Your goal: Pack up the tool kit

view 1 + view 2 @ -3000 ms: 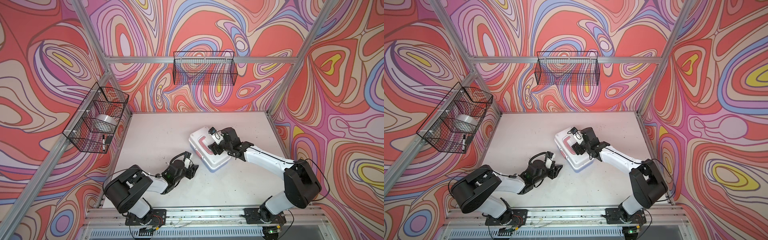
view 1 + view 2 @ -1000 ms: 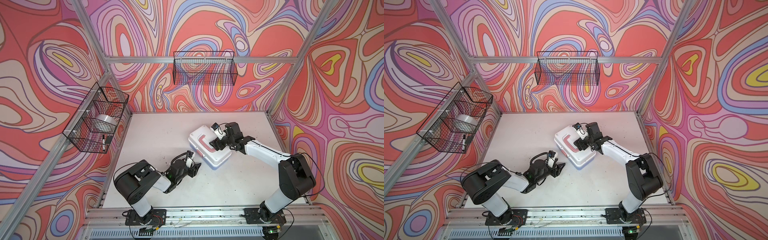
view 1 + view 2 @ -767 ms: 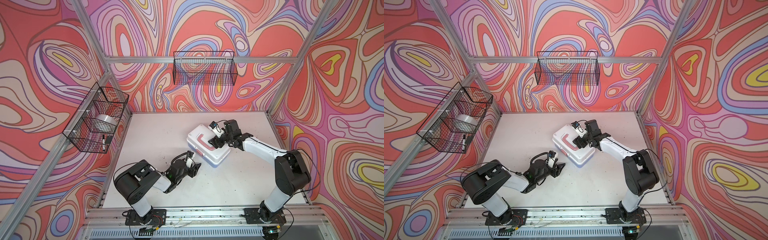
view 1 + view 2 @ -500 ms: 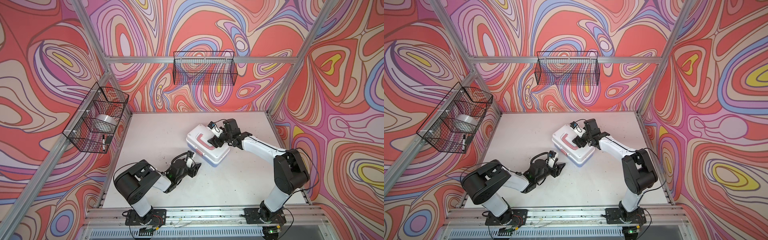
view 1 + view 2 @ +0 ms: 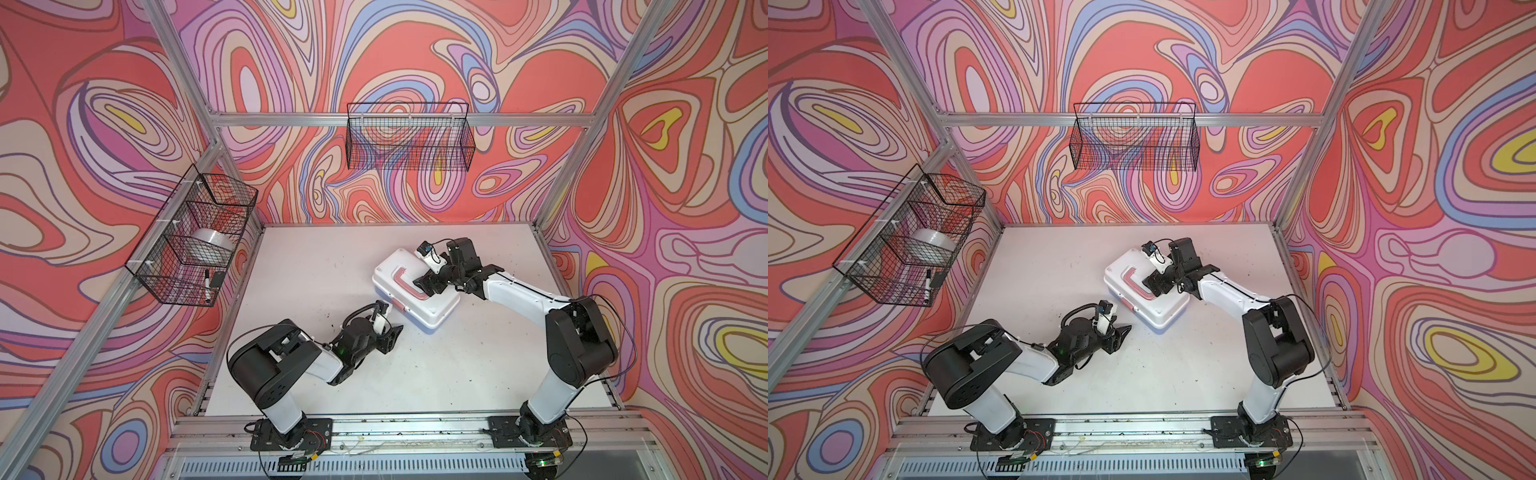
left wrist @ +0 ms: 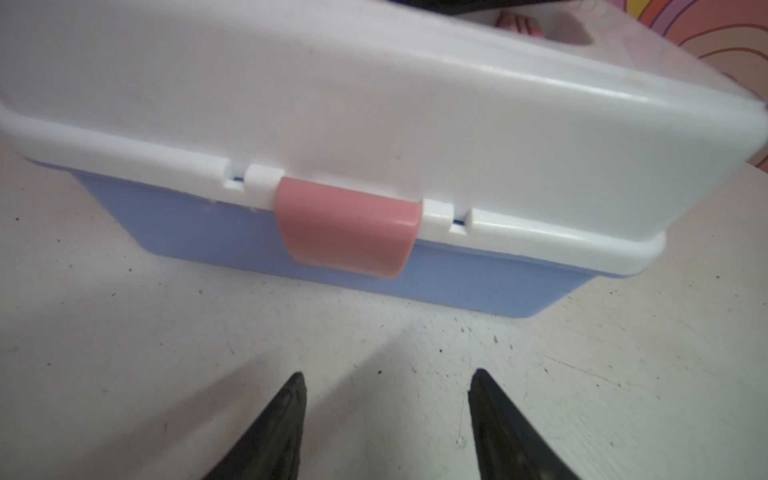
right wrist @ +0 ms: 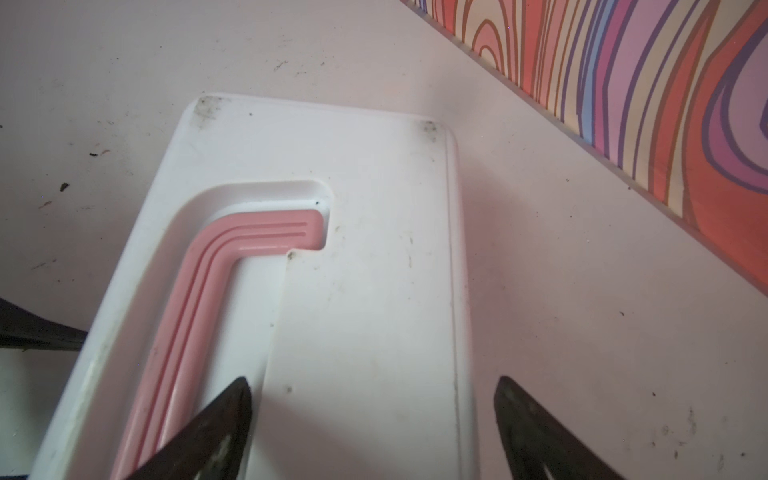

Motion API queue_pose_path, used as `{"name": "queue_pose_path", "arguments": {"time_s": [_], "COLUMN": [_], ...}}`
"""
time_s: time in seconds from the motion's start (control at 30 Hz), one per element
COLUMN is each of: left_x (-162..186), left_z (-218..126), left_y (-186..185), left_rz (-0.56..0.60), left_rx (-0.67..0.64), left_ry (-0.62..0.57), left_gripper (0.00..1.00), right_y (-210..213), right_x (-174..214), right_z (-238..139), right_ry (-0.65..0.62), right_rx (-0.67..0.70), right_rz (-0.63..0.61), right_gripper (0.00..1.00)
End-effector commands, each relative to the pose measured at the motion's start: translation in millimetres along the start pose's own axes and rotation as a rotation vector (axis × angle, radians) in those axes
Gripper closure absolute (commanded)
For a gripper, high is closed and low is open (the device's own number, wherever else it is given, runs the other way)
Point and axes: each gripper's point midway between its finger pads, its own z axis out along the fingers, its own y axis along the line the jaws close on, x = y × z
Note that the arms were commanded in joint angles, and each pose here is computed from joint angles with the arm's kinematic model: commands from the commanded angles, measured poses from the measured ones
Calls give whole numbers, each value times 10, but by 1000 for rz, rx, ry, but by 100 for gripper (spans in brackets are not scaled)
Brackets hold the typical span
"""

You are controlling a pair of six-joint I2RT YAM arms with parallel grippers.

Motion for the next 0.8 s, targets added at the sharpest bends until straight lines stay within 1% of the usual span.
{"name": "queue_pose_path", "arguments": {"time_s": [0.0, 0.3, 0.47, 0.57, 0.63, 0.77], "left_x": [-77, -70, -75, -87, -103, -136], "left_z": [-1, -19, 11, 29, 46, 51], "left_y": [-59, -53, -36, -27, -25, -30], "left_rz": [6, -26, -35, -31, -29, -27], "left_rx": [19, 13, 4, -3, -5, -4], "left_ry": [-15, 0, -2, -3, -3, -16], "left_gripper": [37, 37, 38, 38, 38, 38], "right_y": [228, 286, 362, 393, 442, 606], "right_x": [942, 1051, 1164, 1191, 1208, 1278], "right_z": [95, 260, 313, 258, 221, 200], "right_ry": [325, 377, 431, 429, 434, 457], "right_rx": [-91, -168, -233, -237, -254, -286], "right_rz": [119, 85, 66, 55, 54, 36], "right_gripper": [5, 8, 16, 18, 22, 25]}}
